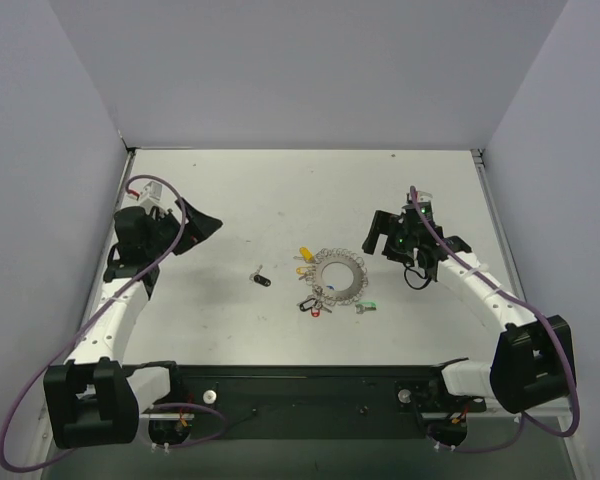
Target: Put the keys on the keyring
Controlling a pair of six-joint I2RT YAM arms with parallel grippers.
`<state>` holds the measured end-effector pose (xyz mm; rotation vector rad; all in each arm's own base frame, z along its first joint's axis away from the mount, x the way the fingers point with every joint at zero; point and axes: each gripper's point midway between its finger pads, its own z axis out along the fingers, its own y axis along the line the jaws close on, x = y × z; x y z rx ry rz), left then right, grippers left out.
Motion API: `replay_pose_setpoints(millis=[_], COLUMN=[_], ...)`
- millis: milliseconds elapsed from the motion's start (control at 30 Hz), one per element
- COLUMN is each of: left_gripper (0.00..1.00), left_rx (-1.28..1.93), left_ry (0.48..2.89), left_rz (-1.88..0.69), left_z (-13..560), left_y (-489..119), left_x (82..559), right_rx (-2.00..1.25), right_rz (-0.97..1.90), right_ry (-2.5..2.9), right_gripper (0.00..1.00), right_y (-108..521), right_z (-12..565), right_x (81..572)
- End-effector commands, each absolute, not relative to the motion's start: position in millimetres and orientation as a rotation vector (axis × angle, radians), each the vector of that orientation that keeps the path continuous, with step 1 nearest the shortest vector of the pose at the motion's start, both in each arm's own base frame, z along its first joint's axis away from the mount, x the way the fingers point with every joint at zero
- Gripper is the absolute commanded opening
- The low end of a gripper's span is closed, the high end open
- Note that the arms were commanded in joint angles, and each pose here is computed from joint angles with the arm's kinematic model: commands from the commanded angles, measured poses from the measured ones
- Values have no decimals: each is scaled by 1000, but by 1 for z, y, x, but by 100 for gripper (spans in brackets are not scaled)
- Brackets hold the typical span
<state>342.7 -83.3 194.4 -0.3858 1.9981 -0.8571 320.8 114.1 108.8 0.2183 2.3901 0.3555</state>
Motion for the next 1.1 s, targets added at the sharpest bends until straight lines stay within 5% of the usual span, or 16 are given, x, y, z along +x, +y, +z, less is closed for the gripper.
replay_pose_setpoints(millis=[0,467,700,1067], left_gripper=[98,97,97,97], left_rx=[-217,119,196,212], left_ry=[1937,2388,2402,2388], left_rz=[-892,-726,-756,-747], left_z=[231,156,152,158], left_y=[-105,-249,-280,-276], left_x=[354,349,341,337], right_rx=[214,195,189,208], right_rz=[350,391,379,393], right_ry=[2399,2433,2455,2586], right_gripper=[94,87,85,57], right_y=[114,123,122,134], right_z=[104,93,85,58], right_x=[324,323,324,332])
